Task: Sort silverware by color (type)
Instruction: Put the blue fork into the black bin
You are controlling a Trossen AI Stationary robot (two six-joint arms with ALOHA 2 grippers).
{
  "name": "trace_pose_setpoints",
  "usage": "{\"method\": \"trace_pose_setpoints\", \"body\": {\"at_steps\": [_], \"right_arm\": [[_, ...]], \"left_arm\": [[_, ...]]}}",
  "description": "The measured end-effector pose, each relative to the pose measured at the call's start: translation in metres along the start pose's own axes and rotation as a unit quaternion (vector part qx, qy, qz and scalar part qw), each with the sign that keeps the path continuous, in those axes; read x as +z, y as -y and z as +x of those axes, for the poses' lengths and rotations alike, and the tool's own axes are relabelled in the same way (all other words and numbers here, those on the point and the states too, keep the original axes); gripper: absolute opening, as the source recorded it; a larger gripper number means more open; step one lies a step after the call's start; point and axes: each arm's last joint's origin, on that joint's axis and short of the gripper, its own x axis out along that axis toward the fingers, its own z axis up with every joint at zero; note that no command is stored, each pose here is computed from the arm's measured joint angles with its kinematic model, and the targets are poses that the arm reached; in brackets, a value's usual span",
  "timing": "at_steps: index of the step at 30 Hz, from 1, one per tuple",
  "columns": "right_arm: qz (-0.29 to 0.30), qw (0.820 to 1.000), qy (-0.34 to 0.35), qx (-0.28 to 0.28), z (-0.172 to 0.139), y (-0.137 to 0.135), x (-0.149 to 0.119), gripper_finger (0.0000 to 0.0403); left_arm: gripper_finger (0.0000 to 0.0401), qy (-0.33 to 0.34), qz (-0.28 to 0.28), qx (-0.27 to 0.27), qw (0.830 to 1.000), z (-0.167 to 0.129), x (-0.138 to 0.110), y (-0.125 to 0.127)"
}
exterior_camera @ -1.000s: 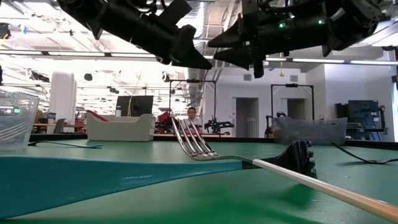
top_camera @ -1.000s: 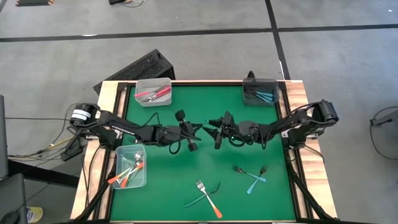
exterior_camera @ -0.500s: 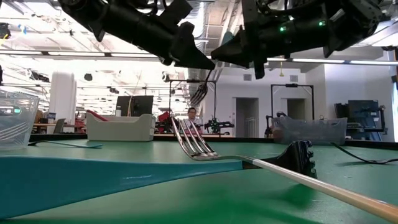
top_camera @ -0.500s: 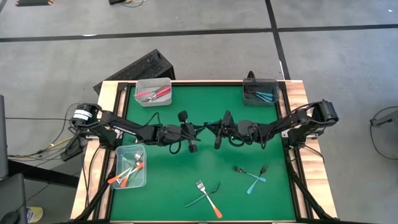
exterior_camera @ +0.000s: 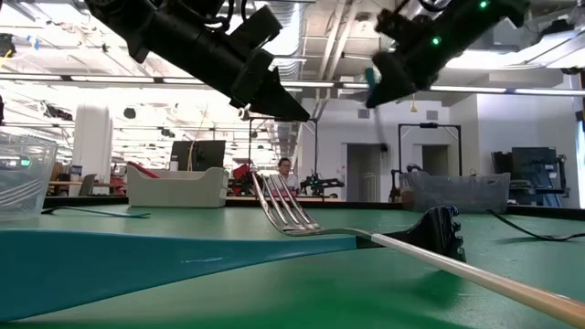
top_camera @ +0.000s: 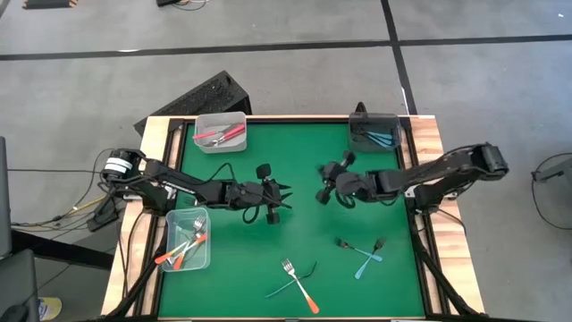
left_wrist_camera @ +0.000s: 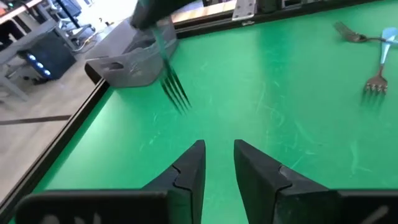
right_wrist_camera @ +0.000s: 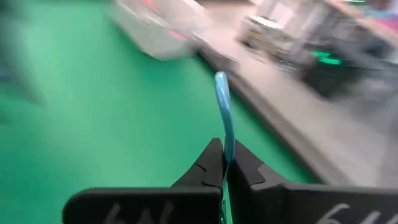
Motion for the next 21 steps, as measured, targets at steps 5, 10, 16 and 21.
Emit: {"method": "trace_pose_setpoints", "body": {"at_steps": [5,10,16,21], "right_arm": [[-0.096,0.982,-0.079,-0.139,-0.007,0.029,0.005,0.0016],[-0.110,0.964,-0.136,-0.199,0.001,0.059,0.000,0.0016],[-0.108,0.940,-0.180,-0.269,0.014,0.094,-0.003,0.0016],[-0.099,0.920,-0.210,-0.316,0.022,0.121,-0.006,0.0019]], "left_arm": [[0.0080,-0.004,-0.007,0.001,1.000,0.000,-0.001,0.000],[0.0080,-0.011,-0.006,-0.003,1.000,-0.001,-0.002,0.003],[0.0080,-0.018,-0.003,-0.004,1.000,-0.002,-0.004,0.004],[0.0080,-0.020,-0.008,0.004,1.000,-0.002,-0.004,0.003]]}}
